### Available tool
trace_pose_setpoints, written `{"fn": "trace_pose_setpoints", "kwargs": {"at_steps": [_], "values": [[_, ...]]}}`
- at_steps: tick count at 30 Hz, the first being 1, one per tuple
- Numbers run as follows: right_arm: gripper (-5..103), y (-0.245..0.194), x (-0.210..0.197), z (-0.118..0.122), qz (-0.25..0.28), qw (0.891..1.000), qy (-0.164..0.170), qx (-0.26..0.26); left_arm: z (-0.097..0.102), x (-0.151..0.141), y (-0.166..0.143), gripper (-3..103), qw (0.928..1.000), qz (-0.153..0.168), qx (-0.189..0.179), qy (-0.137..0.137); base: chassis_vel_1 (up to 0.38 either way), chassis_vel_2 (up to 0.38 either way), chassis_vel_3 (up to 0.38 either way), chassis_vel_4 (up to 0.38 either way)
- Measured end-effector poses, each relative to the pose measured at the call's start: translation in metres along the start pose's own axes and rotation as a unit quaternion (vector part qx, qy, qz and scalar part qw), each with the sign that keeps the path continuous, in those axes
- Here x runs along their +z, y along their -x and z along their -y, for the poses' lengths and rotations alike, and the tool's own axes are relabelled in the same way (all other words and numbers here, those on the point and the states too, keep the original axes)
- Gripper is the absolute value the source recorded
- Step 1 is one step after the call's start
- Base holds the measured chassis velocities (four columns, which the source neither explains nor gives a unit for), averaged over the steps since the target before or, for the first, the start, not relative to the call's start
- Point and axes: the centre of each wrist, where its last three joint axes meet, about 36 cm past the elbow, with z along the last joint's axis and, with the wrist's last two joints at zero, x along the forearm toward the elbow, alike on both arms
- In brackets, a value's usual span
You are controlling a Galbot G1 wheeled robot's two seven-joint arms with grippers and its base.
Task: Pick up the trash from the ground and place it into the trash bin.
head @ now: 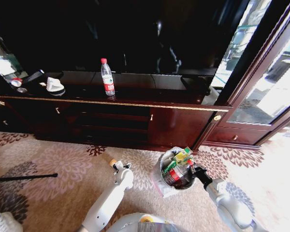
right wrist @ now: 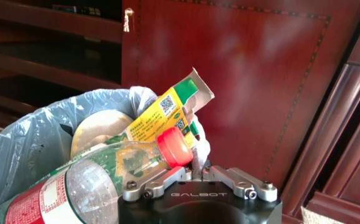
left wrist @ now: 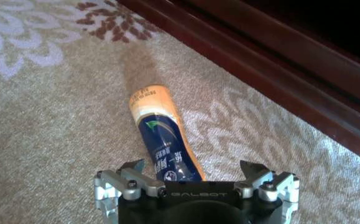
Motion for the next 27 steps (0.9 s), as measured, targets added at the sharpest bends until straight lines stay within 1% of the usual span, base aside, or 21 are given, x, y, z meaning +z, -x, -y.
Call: {"fn": "trace_pose_setpoints", "kwargs": {"at_steps": [12, 14, 15, 16, 19, 27], "values": [[2, 0.000, 0.000, 0.000, 0.000, 1.000, -0.001, 0.001, 0.000, 0.000, 0.000, 100, 1.0000, 0.000, 0.000, 0.000, 0.000, 0.000, 0.000, 0.000], [2, -0.005, -0.004, -0.009, -0.003, 1.000, -0.008, 0.016, -0.005, 0.006, 0.002, 100, 0.9999, 0.002, 0.006, 0.009, 0.000, 0.000, 0.000, 0.000], [2, -0.009, -0.005, -0.014, -0.007, 1.000, -0.015, 0.023, -0.016, 0.020, 0.006, 100, 0.9995, -0.001, 0.012, 0.030, 0.000, 0.000, 0.000, 0.000], [2, -0.011, -0.006, -0.016, -0.009, 0.999, -0.017, 0.025, -0.024, 0.030, 0.007, 100, 0.9990, -0.004, 0.017, 0.042, 0.000, 0.000, 0.000, 0.000], [2, -0.011, -0.005, -0.016, -0.009, 1.000, -0.014, 0.026, -0.027, 0.034, 0.008, 100, 0.9988, 0.002, 0.022, 0.043, 0.000, 0.000, 0.000, 0.000], [2, -0.011, -0.006, -0.016, -0.008, 1.000, -0.008, 0.024, -0.029, 0.036, 0.008, 100, 0.9988, 0.002, 0.023, 0.042, 0.000, 0.000, 0.000, 0.000]]}}
